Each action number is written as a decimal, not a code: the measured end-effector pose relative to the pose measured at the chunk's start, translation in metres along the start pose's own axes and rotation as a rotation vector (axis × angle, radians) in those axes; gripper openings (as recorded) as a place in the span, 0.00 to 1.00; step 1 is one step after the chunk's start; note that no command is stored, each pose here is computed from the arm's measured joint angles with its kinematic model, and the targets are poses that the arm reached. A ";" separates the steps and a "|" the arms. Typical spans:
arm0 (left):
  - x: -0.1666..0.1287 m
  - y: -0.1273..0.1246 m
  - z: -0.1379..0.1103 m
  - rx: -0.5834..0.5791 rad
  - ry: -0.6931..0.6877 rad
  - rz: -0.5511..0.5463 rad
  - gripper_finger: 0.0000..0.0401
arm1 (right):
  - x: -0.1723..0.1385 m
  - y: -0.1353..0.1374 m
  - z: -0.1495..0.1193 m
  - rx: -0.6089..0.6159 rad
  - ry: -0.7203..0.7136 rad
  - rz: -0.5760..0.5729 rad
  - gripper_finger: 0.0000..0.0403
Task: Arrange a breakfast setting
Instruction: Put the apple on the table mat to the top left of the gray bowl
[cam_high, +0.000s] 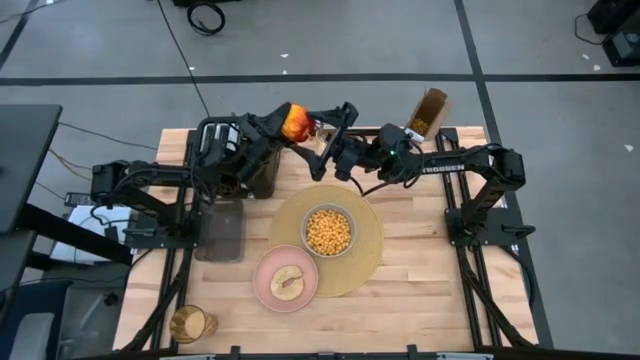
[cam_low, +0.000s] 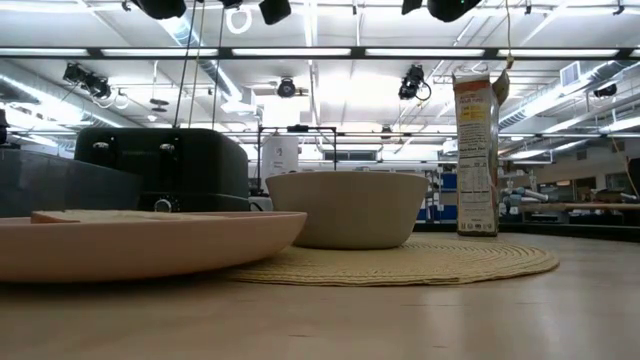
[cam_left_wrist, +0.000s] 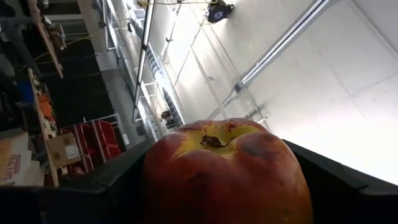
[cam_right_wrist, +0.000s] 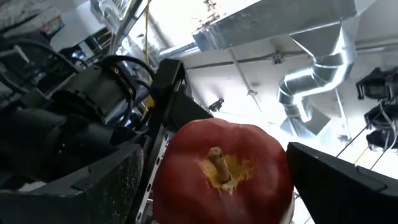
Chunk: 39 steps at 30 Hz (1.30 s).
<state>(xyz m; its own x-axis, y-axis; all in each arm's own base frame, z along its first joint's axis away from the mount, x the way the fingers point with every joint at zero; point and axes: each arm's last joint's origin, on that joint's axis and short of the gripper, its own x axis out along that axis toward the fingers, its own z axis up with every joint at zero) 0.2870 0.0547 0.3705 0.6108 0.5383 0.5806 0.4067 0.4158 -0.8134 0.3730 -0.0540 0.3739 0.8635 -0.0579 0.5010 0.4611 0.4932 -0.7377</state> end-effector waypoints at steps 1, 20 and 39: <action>0.000 -0.001 0.000 -0.001 0.001 -0.007 0.79 | 0.000 0.000 0.000 -0.017 0.001 0.001 0.97; 0.000 -0.008 0.002 0.057 0.027 -0.096 0.79 | -0.001 -0.007 -0.001 -0.076 0.020 -0.030 0.97; 0.003 -0.006 0.004 0.387 0.090 -0.137 0.79 | -0.002 -0.006 0.003 -0.097 0.066 -0.064 0.97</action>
<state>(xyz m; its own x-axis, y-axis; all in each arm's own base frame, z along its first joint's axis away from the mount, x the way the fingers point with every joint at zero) 0.2838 0.0564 0.3769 0.6329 0.3999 0.6630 0.2137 0.7328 -0.6460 0.3684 -0.0543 0.3786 0.8416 -0.1453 0.5203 0.5308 0.4009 -0.7467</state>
